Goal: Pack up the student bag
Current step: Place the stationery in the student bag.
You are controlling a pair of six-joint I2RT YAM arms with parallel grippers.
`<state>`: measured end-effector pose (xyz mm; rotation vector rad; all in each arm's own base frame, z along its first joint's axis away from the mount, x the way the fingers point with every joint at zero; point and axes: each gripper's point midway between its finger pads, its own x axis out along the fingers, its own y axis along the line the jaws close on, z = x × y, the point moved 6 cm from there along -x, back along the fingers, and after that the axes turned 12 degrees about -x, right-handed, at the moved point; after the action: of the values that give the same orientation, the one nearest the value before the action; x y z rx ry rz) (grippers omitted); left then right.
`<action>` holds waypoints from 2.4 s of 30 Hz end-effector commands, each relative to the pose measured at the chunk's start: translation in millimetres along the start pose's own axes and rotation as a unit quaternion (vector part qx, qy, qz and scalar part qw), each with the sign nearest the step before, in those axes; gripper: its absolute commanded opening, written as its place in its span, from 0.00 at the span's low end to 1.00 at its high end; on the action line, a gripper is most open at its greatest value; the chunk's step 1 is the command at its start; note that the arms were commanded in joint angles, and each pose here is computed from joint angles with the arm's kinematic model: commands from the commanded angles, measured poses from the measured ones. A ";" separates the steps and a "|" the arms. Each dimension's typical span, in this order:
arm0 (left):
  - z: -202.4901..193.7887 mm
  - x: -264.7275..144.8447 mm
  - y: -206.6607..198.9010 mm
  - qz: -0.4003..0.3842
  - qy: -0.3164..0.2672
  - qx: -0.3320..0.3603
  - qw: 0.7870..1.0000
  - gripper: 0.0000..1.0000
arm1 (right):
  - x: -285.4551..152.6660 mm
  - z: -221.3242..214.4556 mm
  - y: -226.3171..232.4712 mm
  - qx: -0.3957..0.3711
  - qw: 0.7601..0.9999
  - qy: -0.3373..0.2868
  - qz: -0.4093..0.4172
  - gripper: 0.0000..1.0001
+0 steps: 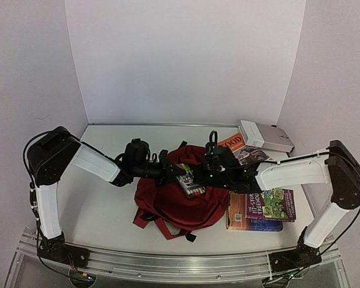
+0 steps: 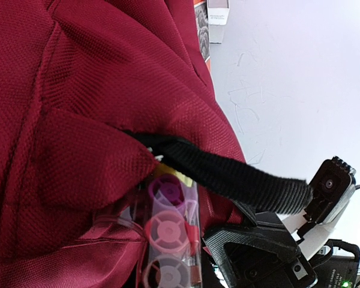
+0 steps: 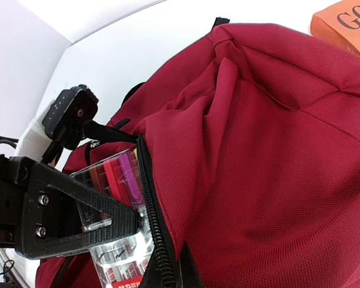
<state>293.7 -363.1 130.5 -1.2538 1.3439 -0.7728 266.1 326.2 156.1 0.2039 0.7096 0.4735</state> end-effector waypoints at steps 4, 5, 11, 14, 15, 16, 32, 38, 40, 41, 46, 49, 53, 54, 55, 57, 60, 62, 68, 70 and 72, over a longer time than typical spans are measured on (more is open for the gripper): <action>29.6 6.2 -50.5 -0.089 -0.104 0.057 0.989 0.00 | -18.0 10.7 56.7 0.006 0.993 -0.015 0.118 0.00; 30.2 7.0 -48.8 -0.088 -0.107 0.059 0.989 0.00 | -16.5 9.6 58.4 0.003 0.993 -0.012 0.121 0.00; 29.7 1.1 -47.2 -0.103 -0.135 0.062 0.984 0.00 | -10.3 4.6 61.2 -0.002 0.992 -0.004 0.123 0.00; 28.7 3.3 -45.1 -0.075 -0.127 0.062 0.987 0.06 | -10.6 4.8 61.1 -0.002 0.993 -0.005 0.122 0.00; 27.5 4.5 -43.1 -0.063 -0.120 0.062 0.989 0.11 | -11.1 5.4 61.2 -0.003 0.992 -0.006 0.122 0.00; 26.2 5.1 -39.9 -0.052 -0.113 0.059 0.991 0.16 | -11.8 6.1 61.2 -0.004 0.992 -0.007 0.122 0.00; -16.6 -7.3 4.4 0.038 -0.067 0.038 0.996 0.62 | -15.4 15.9 63.3 -0.012 0.993 -0.025 0.117 0.00; -29.8 -23.2 16.2 0.061 -0.060 0.038 0.996 0.69 | -18.0 17.4 62.3 -0.014 0.993 -0.029 0.114 0.00; -34.4 -25.9 18.9 0.064 -0.054 0.036 0.996 0.71 | -19.1 18.1 61.6 -0.014 0.993 -0.030 0.114 0.00; -36.5 -26.7 19.5 0.066 -0.051 0.035 0.996 0.72 | -19.4 18.0 61.3 -0.014 0.993 -0.031 0.113 0.00; -47.4 -30.0 17.7 0.083 -0.035 0.034 0.995 0.76 | -19.9 18.8 60.4 -0.016 0.993 -0.034 0.109 0.00; -53.0 -34.9 17.4 0.104 -0.037 0.037 0.993 0.77 | -19.7 19.4 60.8 -0.017 0.993 -0.034 0.108 0.00; -61.5 -44.6 19.4 0.115 -0.039 0.036 0.992 0.74 | -20.1 20.3 60.7 -0.018 0.993 -0.036 0.107 0.00; -63.4 -45.8 19.4 0.114 -0.038 0.036 0.992 0.72 | -20.1 20.1 60.7 -0.018 0.993 -0.036 0.107 0.00; -65.4 -46.4 20.0 0.112 -0.035 0.036 0.992 0.69 | -20.1 20.2 60.7 -0.018 0.993 -0.036 0.107 0.00; -69.9 -45.5 19.7 0.108 -0.030 0.037 0.993 0.63 | -20.2 20.9 60.8 -0.017 0.993 -0.037 0.107 0.00; -72.8 -42.8 19.0 0.105 -0.026 0.039 0.993 0.51 | -21.0 22.0 61.7 -0.017 0.993 -0.038 0.108 0.00; -72.3 -41.0 19.4 0.103 -0.028 0.036 0.994 0.40 | -21.9 23.4 62.5 -0.017 0.993 -0.039 0.110 0.00; -67.1 -43.0 18.2 0.077 -0.061 0.014 0.995 0.03 | -27.2 27.9 63.5 -0.013 0.992 -0.044 0.114 0.00; -64.4 -44.3 16.0 0.060 -0.077 0.002 0.995 0.00 | -27.7 28.5 63.3 -0.012 0.992 -0.046 0.113 0.00; -61.9 -45.5 9.5 0.037 -0.092 -0.002 0.995 0.00 | -27.5 28.5 63.5 -0.012 0.993 -0.046 0.112 0.00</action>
<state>214.7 -328.4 123.9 -1.1160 1.3654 -0.5582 242.9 355.5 159.2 0.1858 0.7298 0.6162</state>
